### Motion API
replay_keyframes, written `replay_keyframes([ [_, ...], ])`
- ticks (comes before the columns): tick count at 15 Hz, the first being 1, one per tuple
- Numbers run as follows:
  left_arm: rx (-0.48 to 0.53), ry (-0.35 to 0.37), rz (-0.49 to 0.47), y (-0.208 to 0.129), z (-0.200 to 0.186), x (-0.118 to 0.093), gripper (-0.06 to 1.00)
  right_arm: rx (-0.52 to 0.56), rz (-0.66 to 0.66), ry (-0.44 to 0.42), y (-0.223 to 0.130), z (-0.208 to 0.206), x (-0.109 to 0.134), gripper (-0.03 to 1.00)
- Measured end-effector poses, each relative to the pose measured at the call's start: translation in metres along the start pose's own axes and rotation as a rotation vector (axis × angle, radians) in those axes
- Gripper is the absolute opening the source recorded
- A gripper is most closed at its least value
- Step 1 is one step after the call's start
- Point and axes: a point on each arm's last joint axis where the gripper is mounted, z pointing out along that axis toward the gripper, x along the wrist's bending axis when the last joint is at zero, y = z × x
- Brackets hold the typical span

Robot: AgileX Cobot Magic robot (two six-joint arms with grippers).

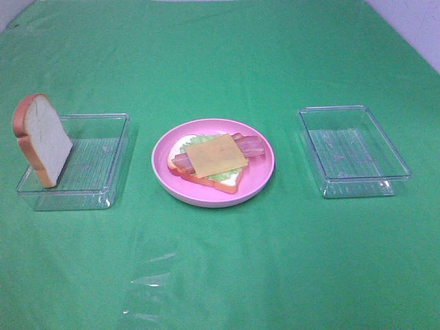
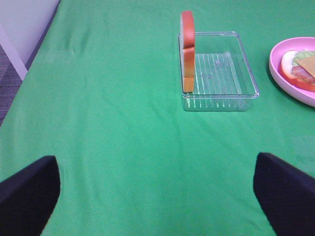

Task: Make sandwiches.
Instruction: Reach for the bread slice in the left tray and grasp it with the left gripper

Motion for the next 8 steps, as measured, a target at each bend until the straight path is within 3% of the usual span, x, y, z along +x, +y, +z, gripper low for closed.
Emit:
replay_keyframes([
  [8, 0.000, 0.000, 0.000, 0.0000, 0.0000, 0.0000, 0.99, 0.000, 0.000, 0.001, 0.0000, 0.0000, 0.0001, 0.98],
])
